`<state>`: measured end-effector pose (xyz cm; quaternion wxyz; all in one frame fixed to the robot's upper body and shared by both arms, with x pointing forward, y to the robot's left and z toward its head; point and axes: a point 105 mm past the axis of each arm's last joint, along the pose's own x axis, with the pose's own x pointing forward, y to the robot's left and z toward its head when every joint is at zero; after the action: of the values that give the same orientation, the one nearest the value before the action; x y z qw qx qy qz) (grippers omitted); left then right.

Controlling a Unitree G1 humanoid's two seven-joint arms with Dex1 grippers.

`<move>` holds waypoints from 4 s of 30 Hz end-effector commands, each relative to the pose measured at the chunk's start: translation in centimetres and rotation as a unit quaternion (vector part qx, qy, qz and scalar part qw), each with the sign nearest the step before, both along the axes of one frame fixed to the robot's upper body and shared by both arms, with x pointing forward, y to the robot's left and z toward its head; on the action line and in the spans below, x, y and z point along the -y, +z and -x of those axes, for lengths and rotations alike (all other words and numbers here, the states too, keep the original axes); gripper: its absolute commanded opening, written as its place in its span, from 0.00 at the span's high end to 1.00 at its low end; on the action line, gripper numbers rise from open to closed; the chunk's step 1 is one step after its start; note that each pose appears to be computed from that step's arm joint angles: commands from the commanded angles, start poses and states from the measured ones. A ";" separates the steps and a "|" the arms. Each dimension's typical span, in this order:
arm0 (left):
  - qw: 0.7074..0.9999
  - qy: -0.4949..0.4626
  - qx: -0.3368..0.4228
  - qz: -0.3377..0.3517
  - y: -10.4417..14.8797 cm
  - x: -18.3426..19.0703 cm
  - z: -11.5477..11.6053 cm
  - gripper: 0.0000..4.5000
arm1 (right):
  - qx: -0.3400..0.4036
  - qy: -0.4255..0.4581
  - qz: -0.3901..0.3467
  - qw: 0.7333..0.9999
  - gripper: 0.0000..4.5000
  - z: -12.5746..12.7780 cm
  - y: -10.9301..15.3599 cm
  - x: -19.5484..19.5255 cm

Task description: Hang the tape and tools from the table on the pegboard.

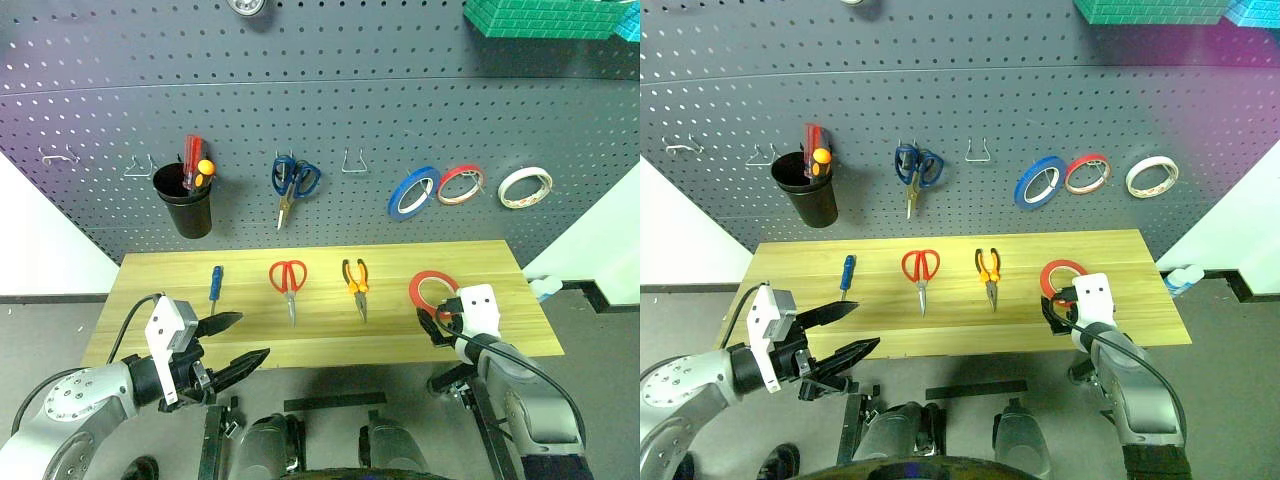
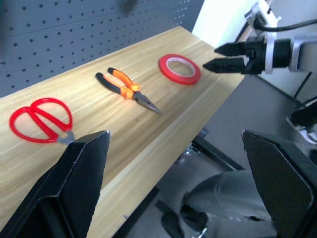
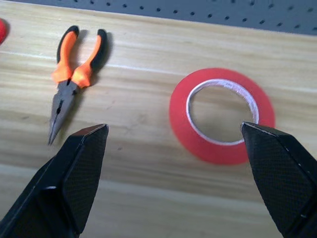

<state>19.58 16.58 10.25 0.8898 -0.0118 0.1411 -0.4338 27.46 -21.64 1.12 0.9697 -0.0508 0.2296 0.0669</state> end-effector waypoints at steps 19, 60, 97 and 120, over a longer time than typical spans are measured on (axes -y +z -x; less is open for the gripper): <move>1.000 -0.007 0.021 -0.002 -1.2 -0.5 0.4 0.01 | -0.020 0.017 0.044 0.999 0.00 -4.0 -1.8 0.1; 0.999 -0.027 0.026 0.024 0.3 -1.1 1.0 0.01 | -0.101 0.055 0.052 0.992 0.00 -7.0 -4.6 1.3; 0.998 -0.042 0.035 0.004 -1.5 -2.9 2.2 0.00 | -0.155 0.073 0.048 0.984 0.85 -6.6 -6.8 0.7; 0.997 -0.060 0.045 0.016 0.2 -1.4 0.7 0.00 | -0.010 0.019 -0.145 0.989 0.85 -6.2 -1.7 1.7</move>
<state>18.82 18.31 9.62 0.8714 -0.0052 0.1092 -0.4782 33.07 -22.70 -2.87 0.9518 0.0680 0.2721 0.1238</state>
